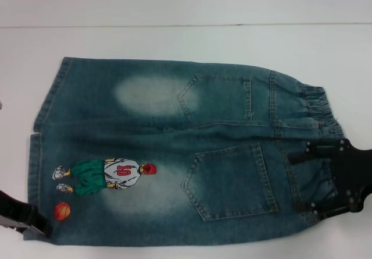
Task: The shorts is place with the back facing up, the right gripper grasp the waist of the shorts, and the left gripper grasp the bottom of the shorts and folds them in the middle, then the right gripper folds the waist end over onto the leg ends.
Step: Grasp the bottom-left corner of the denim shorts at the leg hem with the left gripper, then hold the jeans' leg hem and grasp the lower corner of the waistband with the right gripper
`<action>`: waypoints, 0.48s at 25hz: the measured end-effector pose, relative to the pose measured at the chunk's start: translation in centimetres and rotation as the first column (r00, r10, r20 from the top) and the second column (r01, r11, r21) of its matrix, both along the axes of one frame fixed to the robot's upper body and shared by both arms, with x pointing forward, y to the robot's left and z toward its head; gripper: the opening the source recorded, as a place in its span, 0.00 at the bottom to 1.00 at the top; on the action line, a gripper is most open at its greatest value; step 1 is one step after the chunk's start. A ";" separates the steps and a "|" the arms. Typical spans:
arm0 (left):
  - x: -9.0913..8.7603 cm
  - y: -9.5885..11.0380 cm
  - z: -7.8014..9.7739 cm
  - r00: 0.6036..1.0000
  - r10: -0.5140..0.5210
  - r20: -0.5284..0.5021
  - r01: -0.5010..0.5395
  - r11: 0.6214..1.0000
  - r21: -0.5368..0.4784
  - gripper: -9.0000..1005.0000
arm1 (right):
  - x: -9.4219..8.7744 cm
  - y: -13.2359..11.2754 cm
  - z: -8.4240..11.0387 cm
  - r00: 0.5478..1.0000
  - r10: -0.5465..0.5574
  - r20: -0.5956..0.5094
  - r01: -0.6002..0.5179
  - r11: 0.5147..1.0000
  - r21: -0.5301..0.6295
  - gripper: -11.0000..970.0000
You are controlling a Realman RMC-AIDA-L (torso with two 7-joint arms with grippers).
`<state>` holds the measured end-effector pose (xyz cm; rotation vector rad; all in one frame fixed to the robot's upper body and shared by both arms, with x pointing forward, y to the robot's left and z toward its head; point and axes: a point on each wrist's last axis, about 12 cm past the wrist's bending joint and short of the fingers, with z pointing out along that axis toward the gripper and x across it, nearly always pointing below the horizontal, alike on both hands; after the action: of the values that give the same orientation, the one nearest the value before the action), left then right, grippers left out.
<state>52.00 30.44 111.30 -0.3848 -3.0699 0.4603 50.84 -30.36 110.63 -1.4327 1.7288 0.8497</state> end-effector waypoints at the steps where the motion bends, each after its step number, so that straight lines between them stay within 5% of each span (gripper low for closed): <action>1: 0.0 -0.1 0.0 1.000 -0.007 0.002 0.007 1.000 0.002 0.65 | 0.1 0.0 0.0 1.000 -0.002 0.002 0.002 1.000 -0.001 0.93; 12: 1.1 -1.3 0.1 0.996 -0.052 0.072 0.050 0.998 0.033 0.26 | 0.4 0.2 0.0 1.000 -0.015 0.015 0.015 1.000 0.000 0.93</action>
<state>53.13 29.15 111.40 -0.4885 -3.1244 0.4046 51.20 -30.17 110.64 -1.4216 1.7266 0.8289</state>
